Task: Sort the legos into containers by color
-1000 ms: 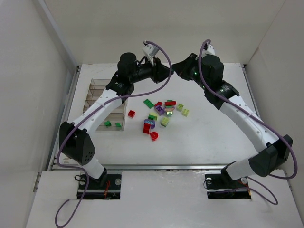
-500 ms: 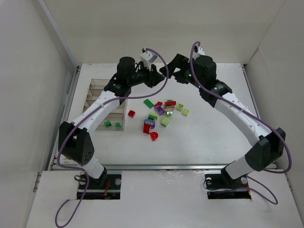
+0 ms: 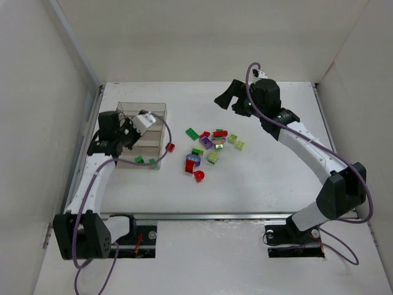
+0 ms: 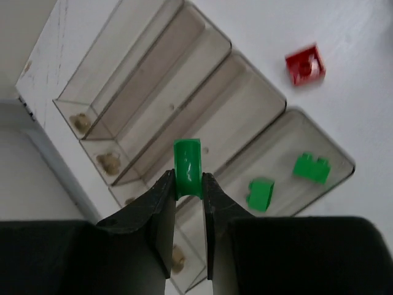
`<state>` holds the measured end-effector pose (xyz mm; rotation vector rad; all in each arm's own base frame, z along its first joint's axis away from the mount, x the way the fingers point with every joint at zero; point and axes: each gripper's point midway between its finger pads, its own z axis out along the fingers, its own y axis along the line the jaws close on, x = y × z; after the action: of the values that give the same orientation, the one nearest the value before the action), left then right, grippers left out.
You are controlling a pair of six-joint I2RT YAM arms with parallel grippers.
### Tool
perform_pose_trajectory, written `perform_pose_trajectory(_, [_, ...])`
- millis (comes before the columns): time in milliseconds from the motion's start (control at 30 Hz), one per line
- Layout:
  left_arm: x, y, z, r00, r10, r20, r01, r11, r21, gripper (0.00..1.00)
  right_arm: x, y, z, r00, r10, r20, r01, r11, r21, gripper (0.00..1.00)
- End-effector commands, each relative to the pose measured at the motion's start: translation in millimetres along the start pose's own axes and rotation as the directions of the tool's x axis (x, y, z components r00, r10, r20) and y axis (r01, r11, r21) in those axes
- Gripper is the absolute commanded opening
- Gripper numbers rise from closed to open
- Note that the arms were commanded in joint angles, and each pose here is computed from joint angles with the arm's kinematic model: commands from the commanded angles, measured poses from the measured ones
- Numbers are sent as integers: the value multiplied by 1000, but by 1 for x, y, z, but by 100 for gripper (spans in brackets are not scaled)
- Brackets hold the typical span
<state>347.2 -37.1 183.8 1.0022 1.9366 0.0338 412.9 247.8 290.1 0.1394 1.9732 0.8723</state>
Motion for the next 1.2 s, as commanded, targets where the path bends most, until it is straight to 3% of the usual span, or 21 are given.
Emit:
perform_pose_trajectory(0, [49,-14,-13,955,278,-107,-270,959,82,0,-16,16,-12,997,-54,56,58,997,-59,100])
perform_pose_trajectory(233, [105,-29,-7,919,312,-240,-280,947,157,0,-13,9,-9,997,-69,41,71,996,-48,100])
perform_pose_trajectory(367, [100,-18,4,927,300,-227,-272,951,146,11,-10,9,-9,997,-77,28,78,996,-51,100])
perform_pose_trajectory(400, [101,-19,5,926,296,-233,-264,951,159,16,-7,6,-9,997,-76,21,77,996,-46,100])
perform_pose_trajectory(433, [102,-20,5,926,291,-243,-252,951,178,31,-10,9,-12,997,-77,29,79,996,-52,100])
perform_pose_trajectory(567, [99,-15,6,931,263,-253,-227,961,160,60,-8,6,-14,997,-76,27,77,996,-39,100])
perform_pose_trajectory(733, [65,8,4,952,244,-185,-229,968,98,75,-1,-9,-15,994,-110,-3,111,994,19,100])
perform_pose_trajectory(833, [33,22,-1,967,223,-120,-220,975,40,75,1,-21,-21,990,-133,-36,135,988,74,100])
perform_pose_trajectory(933, [-6,21,0,977,215,-10,-214,976,39,76,-3,-60,-27,986,-142,-82,153,977,148,100])
perform_pose_trajectory(1000, [-29,12,3,980,192,59,-195,979,60,76,11,-97,-28,976,-132,-175,171,958,231,100])
perform_pose_trajectory(1067, [-54,-2,9,975,179,131,-191,977,89,77,24,-141,-34,966,-61,-250,146,930,339,100])
perform_pose_trajectory(1167, [-87,-19,17,971,81,224,-109,987,119,77,38,-176,-38,951,40,-306,83,922,378,100])
